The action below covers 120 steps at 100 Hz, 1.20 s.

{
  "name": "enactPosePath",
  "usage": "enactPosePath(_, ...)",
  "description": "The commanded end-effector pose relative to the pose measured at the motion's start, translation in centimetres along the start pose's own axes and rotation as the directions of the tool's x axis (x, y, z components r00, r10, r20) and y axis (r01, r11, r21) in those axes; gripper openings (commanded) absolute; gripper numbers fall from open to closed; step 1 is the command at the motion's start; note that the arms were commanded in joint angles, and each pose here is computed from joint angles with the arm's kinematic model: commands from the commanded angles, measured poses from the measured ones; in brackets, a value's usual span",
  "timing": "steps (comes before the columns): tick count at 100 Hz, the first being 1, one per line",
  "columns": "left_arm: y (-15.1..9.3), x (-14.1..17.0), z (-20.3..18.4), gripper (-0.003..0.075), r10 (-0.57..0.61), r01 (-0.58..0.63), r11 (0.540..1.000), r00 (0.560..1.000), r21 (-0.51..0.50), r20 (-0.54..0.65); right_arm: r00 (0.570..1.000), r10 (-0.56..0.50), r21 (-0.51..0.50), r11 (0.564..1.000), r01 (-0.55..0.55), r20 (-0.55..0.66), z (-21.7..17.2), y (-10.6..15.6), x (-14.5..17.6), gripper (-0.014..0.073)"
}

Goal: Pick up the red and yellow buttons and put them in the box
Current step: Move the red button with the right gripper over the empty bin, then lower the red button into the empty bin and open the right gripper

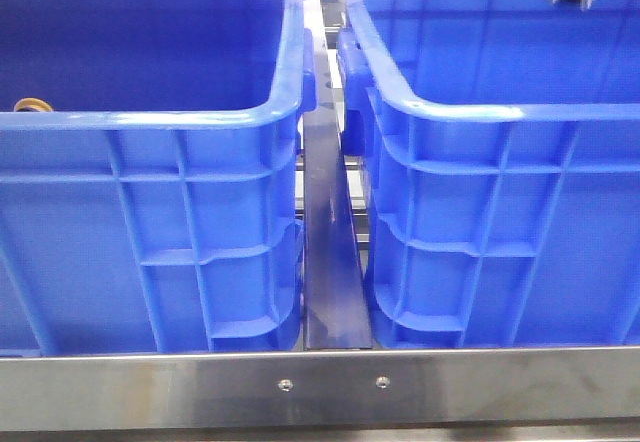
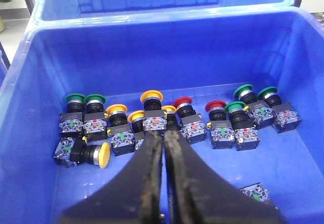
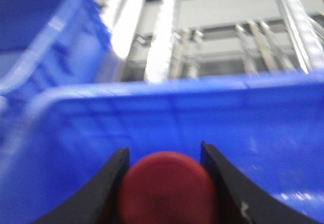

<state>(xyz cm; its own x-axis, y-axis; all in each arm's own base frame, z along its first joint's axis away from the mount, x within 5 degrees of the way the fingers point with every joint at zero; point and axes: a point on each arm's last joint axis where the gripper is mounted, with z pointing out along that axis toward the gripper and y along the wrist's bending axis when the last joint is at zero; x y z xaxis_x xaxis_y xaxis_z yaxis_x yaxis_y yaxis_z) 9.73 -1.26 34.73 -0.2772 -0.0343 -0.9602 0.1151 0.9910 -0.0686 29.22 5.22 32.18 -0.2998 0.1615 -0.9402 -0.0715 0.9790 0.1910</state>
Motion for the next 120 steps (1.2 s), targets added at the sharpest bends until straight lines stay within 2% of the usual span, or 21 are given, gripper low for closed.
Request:
enactPosePath(1,-0.1,-1.4,-0.4,-0.0019,-0.015,0.015,1.0,0.996,0.002,0.093,0.998,-0.013,0.081,0.997,0.008,0.056,1.0,-0.7,-0.7,0.0137)
enactPosePath(23,-0.1,-1.4,-0.4,-0.0019,-0.015,0.015,1.0,0.996,0.002,0.093,0.998,-0.03,0.128,0.991,0.036,-0.054,5.5,-1.4,2.2,0.0137)
enactPosePath(46,-0.1,-1.4,-0.4,-0.0019,-0.015,0.015,1.0,0.996,0.002,0.091,0.993,-0.046,0.134,0.989,0.061,-0.108,8.9,-1.4,3.6,0.0137)
enactPosePath(80,-0.1,-1.4,-0.4,-0.0019,-0.015,0.015,1.0,0.996,0.002,0.092,0.988,-0.048,0.148,0.987,0.07,-0.144,11.0,-1.7,4.9,0.0137)
enactPosePath(98,-0.1,-1.4,-0.4,-0.0019,-0.015,0.015,1.0,0.996,0.002,0.092,0.983,-0.044,0.124,0.99,0.068,-0.181,11.3,-1.6,5.6,0.0138)
enactPosePath(109,-0.1,-1.4,-0.4,-0.0019,-0.015,0.015,1.0,0.996,0.002,0.091,0.982,-0.043,0.114,0.991,0.065,-0.186,11.2,-1.4,5.6,0.0212)
enactPosePath(120,-0.1,-1.4,-0.4,-0.0019,-0.015,0.015,1.0,0.996,0.002,0.091,0.98,-0.042,0.101,0.993,0.062,-0.195,11.2,-1.3,5.6,0.0403)
